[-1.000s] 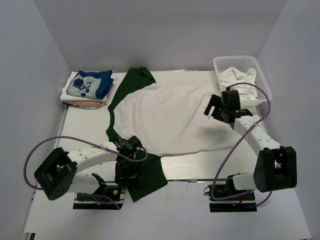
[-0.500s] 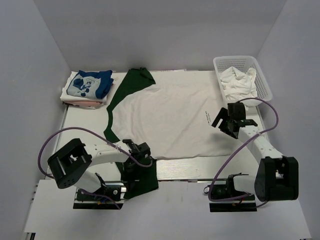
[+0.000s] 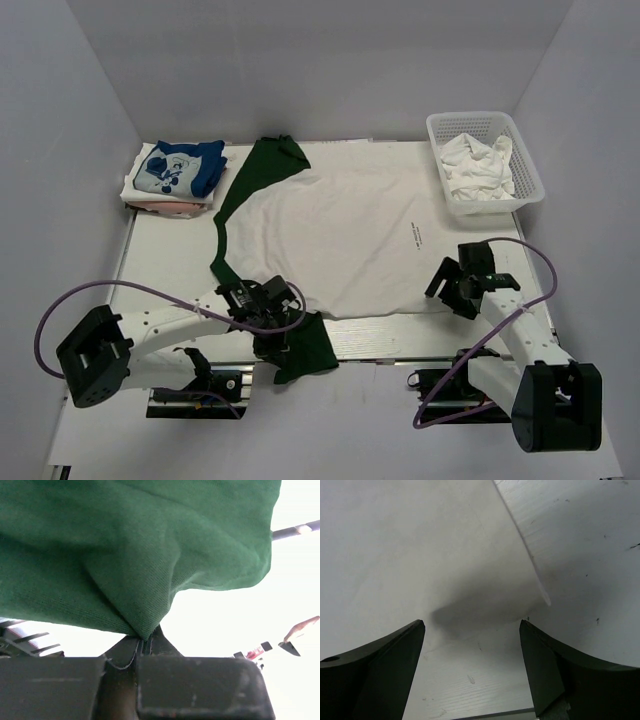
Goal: Fold and stack the t-shirts
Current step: Grap the side of the flattened tshirt closest away from the robot with both arms
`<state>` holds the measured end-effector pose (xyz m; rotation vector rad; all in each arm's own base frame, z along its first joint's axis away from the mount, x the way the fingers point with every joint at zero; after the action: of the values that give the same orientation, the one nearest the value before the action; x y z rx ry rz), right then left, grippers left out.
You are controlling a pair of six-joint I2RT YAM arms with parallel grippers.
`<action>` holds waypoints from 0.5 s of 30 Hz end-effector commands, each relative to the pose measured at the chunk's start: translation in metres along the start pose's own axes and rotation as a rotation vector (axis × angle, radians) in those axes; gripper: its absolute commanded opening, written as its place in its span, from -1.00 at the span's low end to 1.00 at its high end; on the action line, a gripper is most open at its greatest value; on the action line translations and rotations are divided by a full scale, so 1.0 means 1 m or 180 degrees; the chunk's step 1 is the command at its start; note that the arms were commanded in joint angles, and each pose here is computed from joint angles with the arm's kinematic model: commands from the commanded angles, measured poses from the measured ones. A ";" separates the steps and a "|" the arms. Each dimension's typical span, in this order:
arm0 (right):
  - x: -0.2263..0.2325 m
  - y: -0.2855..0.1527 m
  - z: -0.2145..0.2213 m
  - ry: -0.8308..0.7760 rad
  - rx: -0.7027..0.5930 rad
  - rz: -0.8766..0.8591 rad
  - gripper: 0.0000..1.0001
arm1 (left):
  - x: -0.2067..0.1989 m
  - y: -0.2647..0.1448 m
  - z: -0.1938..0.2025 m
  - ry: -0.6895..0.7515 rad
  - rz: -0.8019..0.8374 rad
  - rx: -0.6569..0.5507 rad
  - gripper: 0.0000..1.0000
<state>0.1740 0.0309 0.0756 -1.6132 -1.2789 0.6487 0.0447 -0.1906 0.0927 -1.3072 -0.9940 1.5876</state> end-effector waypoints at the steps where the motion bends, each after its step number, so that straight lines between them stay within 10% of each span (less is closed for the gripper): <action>1: 0.006 0.002 0.004 0.0072 0.0070 -0.0160 0.62 | -0.016 -0.006 0.003 0.0136 0.0445 0.0018 -0.85; 5: 0.008 0.015 0.008 0.0116 0.0140 -0.0190 0.24 | -0.032 -0.013 -0.002 0.0209 0.0827 -0.0042 -0.85; 10: 0.008 0.025 0.010 0.0088 0.0179 -0.0183 -1.00 | -0.057 -0.028 -0.019 0.0337 0.1129 -0.0347 -1.00; 15: 0.016 0.019 -0.004 -0.0016 0.0027 -0.0293 -1.00 | -0.065 -0.060 -0.054 0.0105 0.0901 -0.1043 -1.00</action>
<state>0.1848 0.0418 0.0580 -1.5449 -1.2996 0.6032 0.0838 -0.2263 0.1350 -1.6333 -0.9685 1.6807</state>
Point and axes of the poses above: each gripper's point midway between its finger pads, its own y axis out along the fingers, its own x axis along the line the jaws close on, z = x × y, the point moved 5 cm from there along -y, back along the fingers, and after that the axes turned 7 degrees about -y, right-handed, at the moved point
